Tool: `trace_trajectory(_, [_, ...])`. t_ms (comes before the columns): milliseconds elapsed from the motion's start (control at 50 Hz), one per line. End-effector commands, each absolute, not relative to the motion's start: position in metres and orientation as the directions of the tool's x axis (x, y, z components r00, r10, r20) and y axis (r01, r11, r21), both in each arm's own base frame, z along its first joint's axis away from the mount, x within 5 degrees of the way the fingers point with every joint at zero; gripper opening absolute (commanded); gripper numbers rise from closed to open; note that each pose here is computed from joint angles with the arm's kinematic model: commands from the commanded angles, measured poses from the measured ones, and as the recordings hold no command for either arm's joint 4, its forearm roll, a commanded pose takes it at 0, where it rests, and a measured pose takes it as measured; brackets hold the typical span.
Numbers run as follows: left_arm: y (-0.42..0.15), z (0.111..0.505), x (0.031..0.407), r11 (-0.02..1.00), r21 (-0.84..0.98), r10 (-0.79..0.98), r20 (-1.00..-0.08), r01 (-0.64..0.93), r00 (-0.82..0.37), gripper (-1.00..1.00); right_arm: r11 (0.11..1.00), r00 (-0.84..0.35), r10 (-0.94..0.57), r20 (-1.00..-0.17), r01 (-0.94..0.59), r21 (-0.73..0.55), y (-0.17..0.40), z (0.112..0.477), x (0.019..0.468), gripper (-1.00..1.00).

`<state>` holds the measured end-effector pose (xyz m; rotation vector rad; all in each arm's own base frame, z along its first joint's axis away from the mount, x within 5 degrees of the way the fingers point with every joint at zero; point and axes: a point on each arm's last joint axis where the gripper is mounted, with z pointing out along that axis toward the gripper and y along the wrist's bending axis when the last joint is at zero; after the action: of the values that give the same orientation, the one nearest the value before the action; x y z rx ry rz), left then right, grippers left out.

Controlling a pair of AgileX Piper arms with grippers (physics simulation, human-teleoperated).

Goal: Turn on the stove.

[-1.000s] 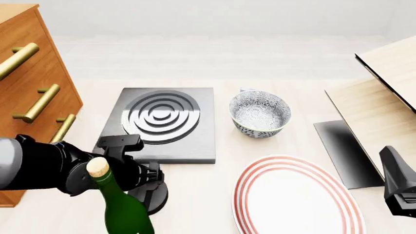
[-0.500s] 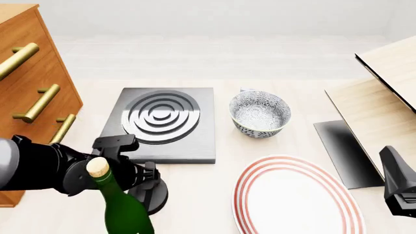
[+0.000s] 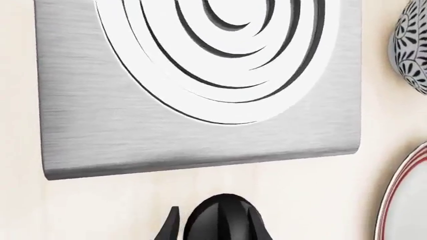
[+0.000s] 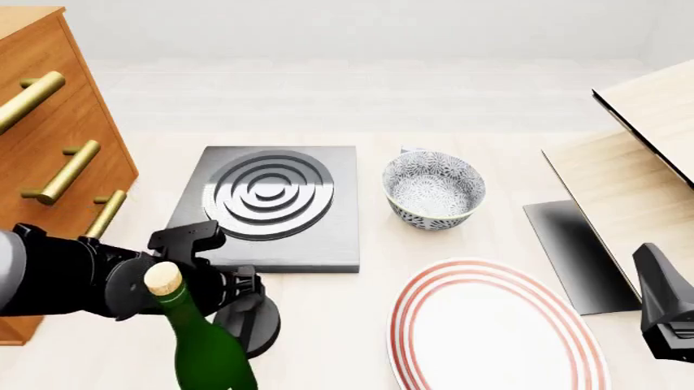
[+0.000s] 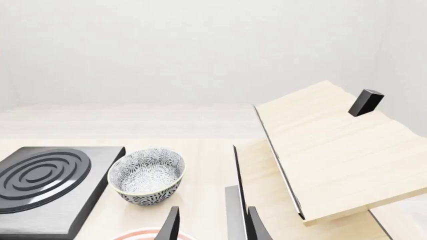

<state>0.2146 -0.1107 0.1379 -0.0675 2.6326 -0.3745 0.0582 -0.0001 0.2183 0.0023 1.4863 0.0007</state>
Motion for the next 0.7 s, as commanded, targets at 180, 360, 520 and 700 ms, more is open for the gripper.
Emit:
trace_trajectory(180, [-0.079,0.153,0.222,0.98,-0.198,-0.083,-0.504,0.021,-0.86,1.0,1.0,0.084,0.002,-0.996,0.001,0.002,0.0,0.218,0.058,1.0])
trace_trajectory(360, [-0.074,0.157,0.222,0.981,-0.193,-0.088,-0.508,0.013,-0.857,1.0,1.0,0.085,0.002,-0.996,0.001,0.002,0.0,0.218,0.058,1.0])
trace_trajectory(520, [-0.072,0.162,0.223,0.982,-0.191,-0.092,-0.513,0.009,-0.854,1.0,1.0,0.084,0.002,-0.996,0.001,0.002,0.0,0.218,0.058,1.0])
trace_trajectory(700, [-0.068,0.175,0.229,0.983,-0.183,-0.087,-0.537,0.015,-0.839,1.0,1.0,0.085,0.002,-0.996,0.001,0.002,0.0,0.218,0.058,1.0])
